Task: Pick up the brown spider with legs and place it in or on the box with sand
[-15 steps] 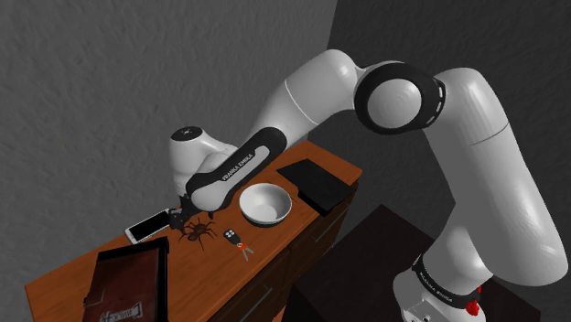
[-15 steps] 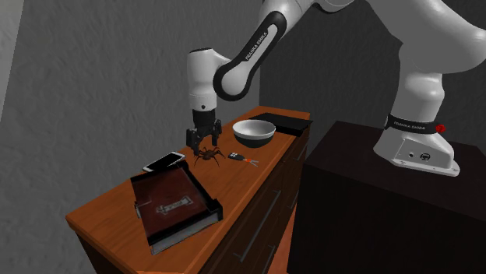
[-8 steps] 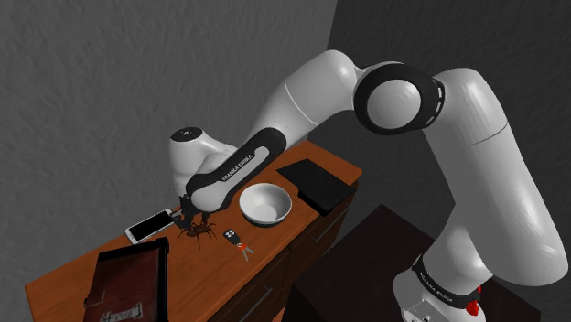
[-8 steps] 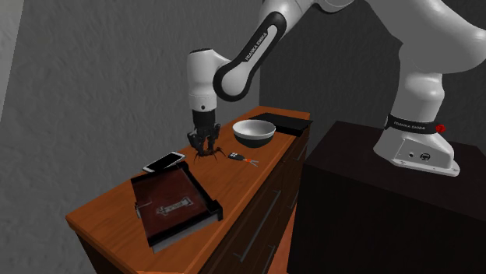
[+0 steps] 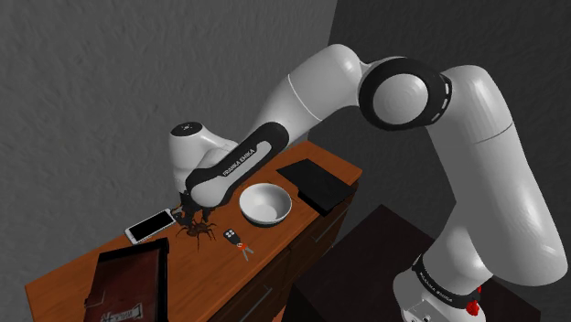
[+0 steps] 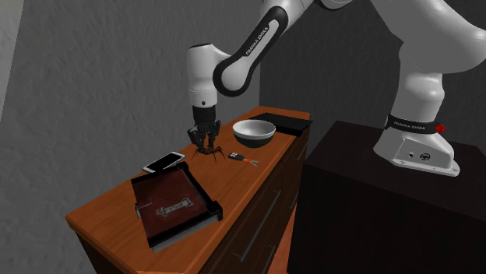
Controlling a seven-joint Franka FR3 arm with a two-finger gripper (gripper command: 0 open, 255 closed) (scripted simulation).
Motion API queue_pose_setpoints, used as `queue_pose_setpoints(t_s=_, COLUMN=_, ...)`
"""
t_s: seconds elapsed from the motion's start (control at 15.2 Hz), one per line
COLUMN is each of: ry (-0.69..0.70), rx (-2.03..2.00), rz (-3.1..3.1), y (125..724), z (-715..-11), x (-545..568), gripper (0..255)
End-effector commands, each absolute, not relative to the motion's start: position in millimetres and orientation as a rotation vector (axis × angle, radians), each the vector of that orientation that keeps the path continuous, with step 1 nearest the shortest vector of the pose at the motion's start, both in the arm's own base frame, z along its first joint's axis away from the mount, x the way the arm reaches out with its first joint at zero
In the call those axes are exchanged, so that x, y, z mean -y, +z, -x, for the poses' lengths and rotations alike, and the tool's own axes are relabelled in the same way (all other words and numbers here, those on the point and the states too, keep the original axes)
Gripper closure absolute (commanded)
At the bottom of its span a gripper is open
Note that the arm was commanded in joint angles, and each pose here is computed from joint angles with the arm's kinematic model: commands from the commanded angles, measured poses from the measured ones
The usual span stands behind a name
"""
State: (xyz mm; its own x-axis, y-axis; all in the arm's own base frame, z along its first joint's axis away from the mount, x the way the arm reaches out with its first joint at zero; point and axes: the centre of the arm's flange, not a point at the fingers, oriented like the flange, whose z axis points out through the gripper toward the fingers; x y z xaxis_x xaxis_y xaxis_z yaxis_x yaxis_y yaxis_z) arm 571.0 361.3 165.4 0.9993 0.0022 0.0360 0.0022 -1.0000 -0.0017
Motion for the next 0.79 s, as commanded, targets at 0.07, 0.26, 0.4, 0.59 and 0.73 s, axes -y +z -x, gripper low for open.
queue_pose_setpoints(t_s=0.07, ry=-0.056, rx=0.003, rz=3.140, y=181.3, z=-571.2, x=-361.6, gripper=255)
queue_pose_setpoints(t_s=0.26, ry=-0.056, rx=0.003, rz=3.140, y=197.1, z=-571.2, x=-361.6, gripper=255)
queue_pose_setpoints(t_s=0.4, ry=-0.056, rx=0.003, rz=3.140, y=207.7, z=-571.2, x=-361.6, gripper=255)
queue_pose_setpoints(t_s=0.59, ry=-0.056, rx=0.003, rz=3.140, y=223.5, z=-571.2, x=-361.6, gripper=255)
queue_pose_setpoints(t_s=0.73, ry=-0.056, rx=0.003, rz=3.140, y=234.1, z=-571.2, x=-361.6, gripper=255)
